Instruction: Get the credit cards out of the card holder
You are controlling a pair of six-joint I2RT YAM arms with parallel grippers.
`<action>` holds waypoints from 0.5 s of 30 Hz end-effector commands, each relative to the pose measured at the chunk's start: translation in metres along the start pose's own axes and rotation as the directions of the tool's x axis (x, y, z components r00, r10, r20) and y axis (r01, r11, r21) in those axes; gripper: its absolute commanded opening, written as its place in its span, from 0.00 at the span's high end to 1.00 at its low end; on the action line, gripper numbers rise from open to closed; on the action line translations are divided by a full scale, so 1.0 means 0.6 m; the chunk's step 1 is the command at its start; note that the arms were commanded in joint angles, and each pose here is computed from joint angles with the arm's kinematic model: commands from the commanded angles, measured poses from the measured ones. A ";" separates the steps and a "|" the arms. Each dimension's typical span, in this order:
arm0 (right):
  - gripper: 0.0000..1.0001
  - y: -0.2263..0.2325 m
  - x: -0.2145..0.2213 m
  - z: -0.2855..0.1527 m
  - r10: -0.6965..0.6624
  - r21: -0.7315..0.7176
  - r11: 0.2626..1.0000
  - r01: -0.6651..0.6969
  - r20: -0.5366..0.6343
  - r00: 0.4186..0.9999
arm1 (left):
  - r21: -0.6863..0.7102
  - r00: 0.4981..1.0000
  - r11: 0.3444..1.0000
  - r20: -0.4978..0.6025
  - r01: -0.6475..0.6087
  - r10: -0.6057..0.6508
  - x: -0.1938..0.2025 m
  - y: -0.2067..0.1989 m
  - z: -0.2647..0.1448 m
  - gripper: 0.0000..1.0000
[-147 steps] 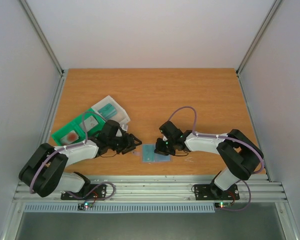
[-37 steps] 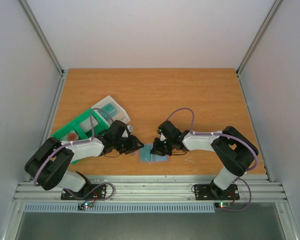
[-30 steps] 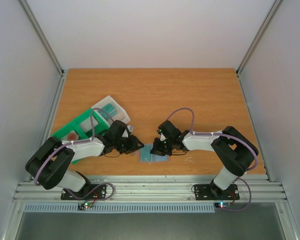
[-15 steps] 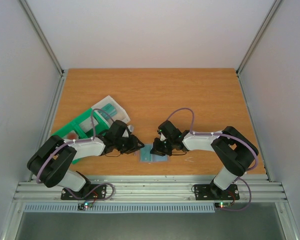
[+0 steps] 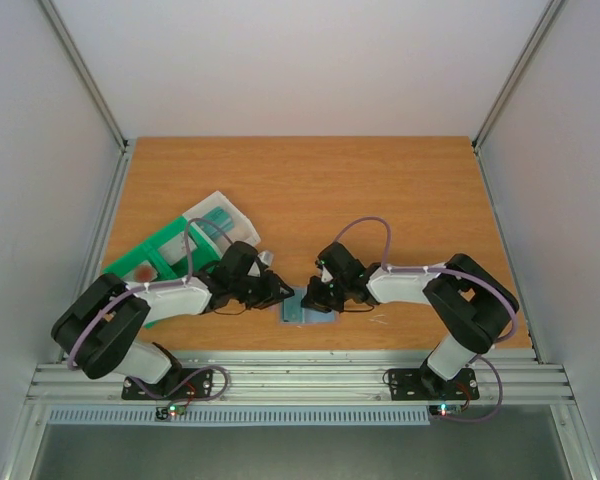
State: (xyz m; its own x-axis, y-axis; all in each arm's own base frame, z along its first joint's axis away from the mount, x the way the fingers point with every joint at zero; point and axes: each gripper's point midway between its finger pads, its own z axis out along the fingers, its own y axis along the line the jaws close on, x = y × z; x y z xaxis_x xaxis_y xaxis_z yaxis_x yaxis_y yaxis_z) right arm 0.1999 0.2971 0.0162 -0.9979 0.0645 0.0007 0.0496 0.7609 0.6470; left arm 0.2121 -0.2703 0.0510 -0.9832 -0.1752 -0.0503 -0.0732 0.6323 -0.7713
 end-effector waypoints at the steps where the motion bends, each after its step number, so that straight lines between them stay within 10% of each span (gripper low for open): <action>1: 0.94 -0.051 0.025 0.013 0.041 0.091 0.995 -0.039 -0.026 0.999 | 0.079 0.999 0.996 0.003 -0.053 0.053 0.000 -0.051 0.002 0.71; 15: 0.86 -0.039 0.005 -0.039 -0.042 0.084 0.996 0.033 0.109 0.993 | 0.071 0.998 0.996 0.001 -0.063 0.063 0.005 -0.062 0.011 0.69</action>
State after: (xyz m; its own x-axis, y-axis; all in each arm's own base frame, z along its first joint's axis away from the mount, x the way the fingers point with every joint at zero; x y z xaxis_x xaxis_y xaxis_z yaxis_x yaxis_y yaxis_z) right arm 0.1978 0.2873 0.0220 -0.9940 0.0843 -0.0699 0.0164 0.7460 0.6658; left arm 0.2038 -0.2899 0.0622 -0.9897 -0.1310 -0.0573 -0.0359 0.6155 -0.7873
